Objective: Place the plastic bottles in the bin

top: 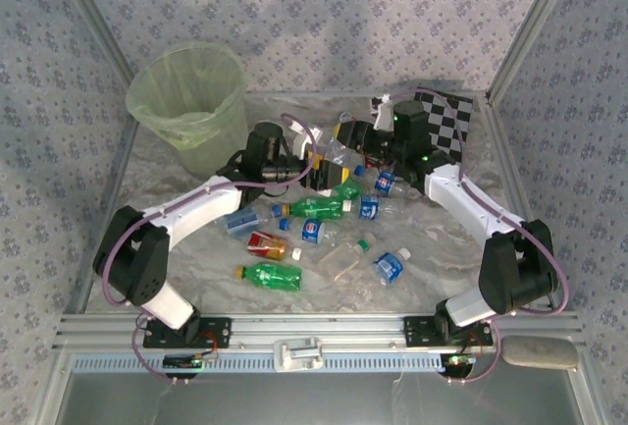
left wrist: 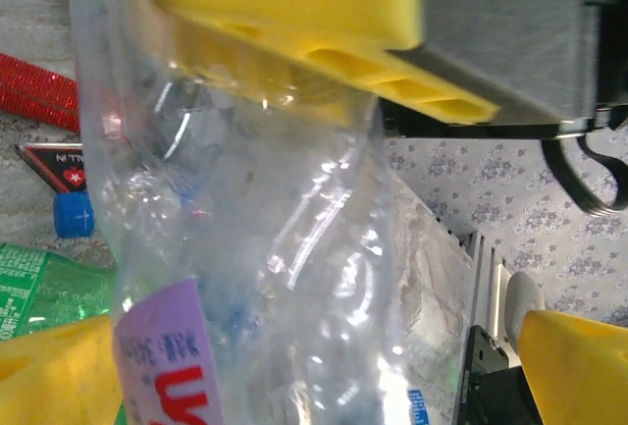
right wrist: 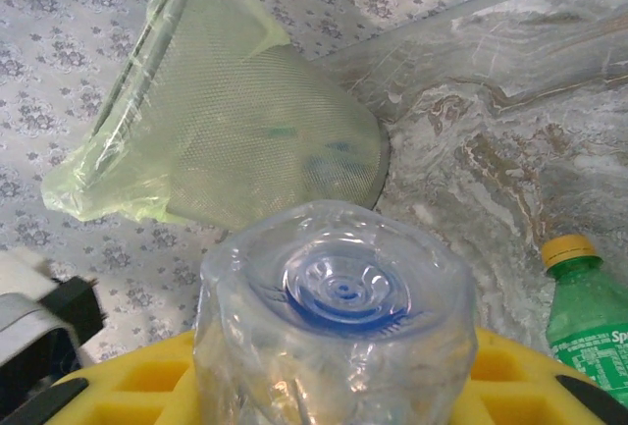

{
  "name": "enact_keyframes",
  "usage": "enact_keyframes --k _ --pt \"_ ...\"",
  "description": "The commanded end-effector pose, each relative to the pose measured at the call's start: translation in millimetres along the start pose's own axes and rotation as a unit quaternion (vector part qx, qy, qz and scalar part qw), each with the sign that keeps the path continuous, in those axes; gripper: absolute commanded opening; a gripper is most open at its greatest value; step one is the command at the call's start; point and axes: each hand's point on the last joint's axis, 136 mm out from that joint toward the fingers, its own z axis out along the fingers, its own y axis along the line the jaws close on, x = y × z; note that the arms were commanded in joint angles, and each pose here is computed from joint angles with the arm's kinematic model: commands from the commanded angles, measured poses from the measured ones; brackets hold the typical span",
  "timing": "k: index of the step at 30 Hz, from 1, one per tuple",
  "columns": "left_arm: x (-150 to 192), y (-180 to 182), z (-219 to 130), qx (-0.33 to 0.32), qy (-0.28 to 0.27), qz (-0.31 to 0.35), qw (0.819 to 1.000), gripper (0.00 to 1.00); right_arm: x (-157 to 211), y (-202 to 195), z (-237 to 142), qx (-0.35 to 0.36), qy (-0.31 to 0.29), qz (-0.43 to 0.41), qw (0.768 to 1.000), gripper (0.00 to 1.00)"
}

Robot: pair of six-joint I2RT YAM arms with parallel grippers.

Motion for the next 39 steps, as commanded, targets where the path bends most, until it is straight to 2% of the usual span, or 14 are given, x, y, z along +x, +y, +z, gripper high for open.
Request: enact_keyframes --k 1,3,13,16,19,22,23,30,35,39 --pt "-10.0 -11.0 3.8 0.019 -0.001 0.018 1.000 0.96 -11.0 19.5 -1.0 -0.030 -0.008 -0.021 0.999 0.39" --pt "-9.6 -8.8 5.4 0.016 0.002 0.016 1.000 0.92 -10.6 19.2 -0.8 -0.029 -0.008 -0.021 0.999 0.39" --pt "-6.8 0.9 8.7 -0.003 0.007 0.009 1.000 0.54 -10.1 17.3 0.6 -0.026 -0.005 -0.018 0.999 0.44" --pt "-8.2 7.2 7.0 -0.020 0.003 0.006 1.000 0.44 -10.7 15.6 0.3 -0.021 -0.005 -0.013 1.000 0.56" --pt "-10.9 15.4 2.8 -0.045 -0.005 0.003 0.999 0.38 -11.6 14.7 -2.1 -0.014 -0.008 -0.011 1.000 0.80" --pt "-11.3 25.0 -3.4 -0.068 -0.014 -0.004 0.998 0.30 -14.6 10.2 -8.4 0.000 -0.016 -0.011 1.000 0.96" --pt "-10.5 28.7 -5.8 -0.076 -0.017 -0.007 0.997 0.30 -15.5 7.6 -10.7 0.007 -0.020 -0.010 1.000 1.00" --pt "-9.7 52.6 -36.7 -0.146 -0.034 -0.016 0.989 0.28 -20.5 -18.7 -37.1 0.059 -0.052 0.001 0.997 1.00" --pt "-38.0 52.1 -71.0 -0.210 -0.044 0.045 0.976 0.28 -15.9 -43.9 -49.0 0.099 -0.065 0.016 0.993 1.00" --pt "-77.3 46.4 -101.7 -0.264 -0.064 0.100 0.957 0.28 -9.5 -55.0 -49.0 0.116 -0.066 0.021 0.991 1.00"
